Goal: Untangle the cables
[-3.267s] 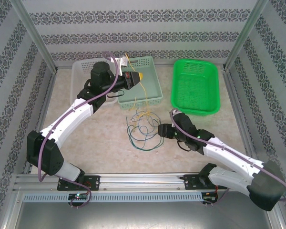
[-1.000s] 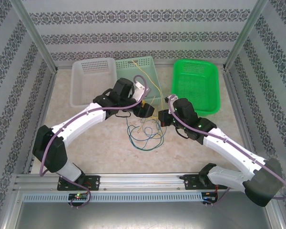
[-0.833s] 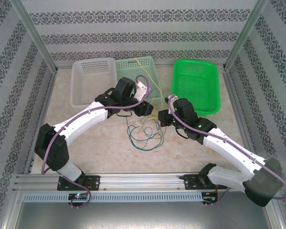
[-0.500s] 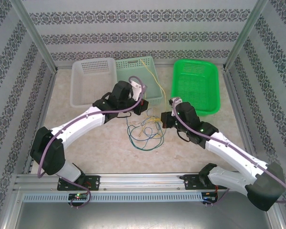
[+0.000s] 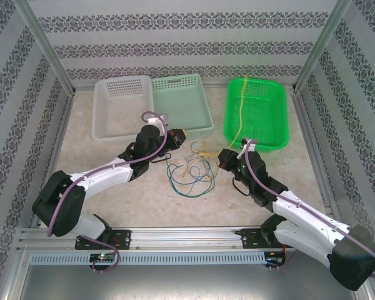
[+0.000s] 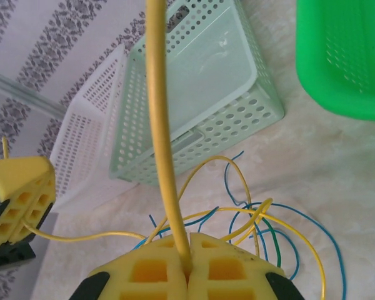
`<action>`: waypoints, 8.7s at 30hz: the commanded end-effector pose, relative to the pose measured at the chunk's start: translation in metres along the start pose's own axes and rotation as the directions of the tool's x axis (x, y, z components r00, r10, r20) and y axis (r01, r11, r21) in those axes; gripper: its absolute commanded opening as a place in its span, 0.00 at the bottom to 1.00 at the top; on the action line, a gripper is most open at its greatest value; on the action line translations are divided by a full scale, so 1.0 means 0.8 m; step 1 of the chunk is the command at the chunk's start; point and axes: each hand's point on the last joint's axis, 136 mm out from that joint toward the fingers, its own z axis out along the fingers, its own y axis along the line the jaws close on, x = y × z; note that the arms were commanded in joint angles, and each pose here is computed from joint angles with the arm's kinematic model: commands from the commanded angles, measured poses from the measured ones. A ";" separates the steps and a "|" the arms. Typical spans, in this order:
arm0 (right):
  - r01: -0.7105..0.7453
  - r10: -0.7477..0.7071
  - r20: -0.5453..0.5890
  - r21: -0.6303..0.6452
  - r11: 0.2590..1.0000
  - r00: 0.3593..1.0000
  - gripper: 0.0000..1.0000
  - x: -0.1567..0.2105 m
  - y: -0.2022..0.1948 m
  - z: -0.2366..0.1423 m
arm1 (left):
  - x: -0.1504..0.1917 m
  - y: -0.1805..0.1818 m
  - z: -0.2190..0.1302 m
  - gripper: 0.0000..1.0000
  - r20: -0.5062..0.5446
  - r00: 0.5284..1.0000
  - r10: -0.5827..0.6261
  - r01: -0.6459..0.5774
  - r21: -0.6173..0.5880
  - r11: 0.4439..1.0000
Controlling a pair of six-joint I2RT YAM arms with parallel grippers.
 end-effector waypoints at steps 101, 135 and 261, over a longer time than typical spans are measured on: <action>-0.186 0.178 -0.249 -0.008 0.983 0.952 0.00 -0.038 0.056 -0.075 | 0.099 0.038 0.032 0.09 -0.520 0.467 0.715 -0.846 -0.025 0.533; -0.079 0.092 -0.408 0.049 0.996 0.908 0.00 -0.042 0.049 -0.121 | 0.116 0.000 -0.037 0.68 -0.420 0.356 0.835 -0.849 0.226 0.477; 0.193 -0.094 -0.355 0.254 0.948 0.930 0.73 -0.136 -0.075 -0.008 | 0.145 0.040 0.006 0.83 -0.523 0.765 0.376 -0.440 0.002 0.898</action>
